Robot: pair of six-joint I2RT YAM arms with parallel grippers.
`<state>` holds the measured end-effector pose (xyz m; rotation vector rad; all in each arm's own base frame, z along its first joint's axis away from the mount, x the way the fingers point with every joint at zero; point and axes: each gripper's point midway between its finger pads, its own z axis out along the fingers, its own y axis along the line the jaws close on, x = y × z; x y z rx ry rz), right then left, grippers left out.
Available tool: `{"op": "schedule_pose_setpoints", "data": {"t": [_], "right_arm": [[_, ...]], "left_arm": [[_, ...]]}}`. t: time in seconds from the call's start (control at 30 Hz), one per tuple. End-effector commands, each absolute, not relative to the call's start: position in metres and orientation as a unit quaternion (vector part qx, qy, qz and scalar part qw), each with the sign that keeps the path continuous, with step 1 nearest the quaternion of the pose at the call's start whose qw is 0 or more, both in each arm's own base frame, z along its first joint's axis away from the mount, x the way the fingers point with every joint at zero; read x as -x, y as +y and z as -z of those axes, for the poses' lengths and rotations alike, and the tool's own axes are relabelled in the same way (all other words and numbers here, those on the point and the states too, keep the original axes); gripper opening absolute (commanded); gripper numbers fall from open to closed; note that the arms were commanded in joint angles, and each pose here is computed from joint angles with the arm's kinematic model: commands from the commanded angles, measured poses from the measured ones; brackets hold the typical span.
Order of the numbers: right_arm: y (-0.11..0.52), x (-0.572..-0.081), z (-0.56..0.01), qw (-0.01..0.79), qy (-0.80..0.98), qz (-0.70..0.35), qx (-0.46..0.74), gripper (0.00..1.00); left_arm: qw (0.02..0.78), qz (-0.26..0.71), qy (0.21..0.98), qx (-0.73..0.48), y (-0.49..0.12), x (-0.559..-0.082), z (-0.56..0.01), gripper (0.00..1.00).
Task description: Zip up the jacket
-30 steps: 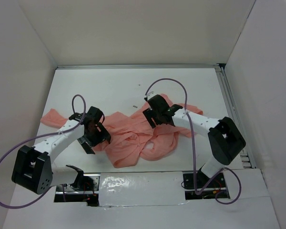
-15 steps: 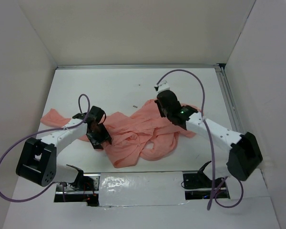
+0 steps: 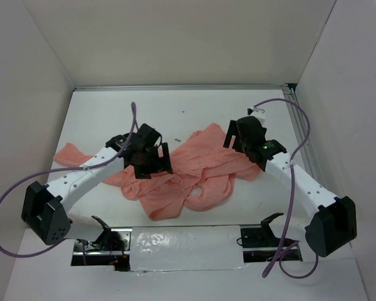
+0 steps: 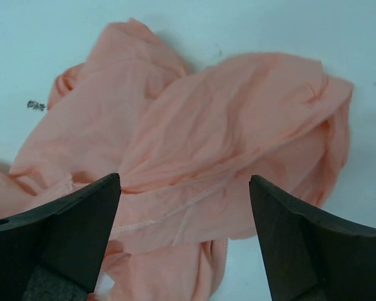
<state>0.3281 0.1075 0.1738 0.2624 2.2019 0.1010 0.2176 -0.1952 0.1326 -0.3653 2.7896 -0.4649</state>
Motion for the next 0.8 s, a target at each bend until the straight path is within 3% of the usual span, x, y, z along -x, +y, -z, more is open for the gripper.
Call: {"op": "schedule_pose_setpoints", "data": {"t": [0.0, 0.1, 0.27, 0.6, 0.77], "right_arm": [[0.098, -0.312, -0.166, 0.423, 0.887, -0.074, -0.169, 0.91], [0.078, -0.312, -0.153, 0.387, 0.884, -0.093, -0.246, 0.94], [0.074, -0.326, -0.145, 0.349, 0.875, -0.162, -0.293, 1.0], [0.072, -0.343, -0.109, 0.295, 0.884, -0.183, -0.314, 0.99], [0.064, -0.347, -0.102, 0.292, 0.88, -0.186, -0.327, 0.99]], "left_arm": [[0.176, 0.145, 0.974, -0.001, -0.223, -0.23, -0.133, 0.99], [0.232, 0.167, 0.951, -0.117, -0.269, -0.264, -0.137, 0.99], [0.234, 0.208, 0.926, -0.209, -0.317, -0.3, -0.114, 0.98], [0.257, 0.167, 0.933, -0.189, -0.335, -0.356, -0.098, 0.88], [0.255, 0.158, 0.929, -0.215, -0.335, -0.361, -0.087, 0.83]]}}
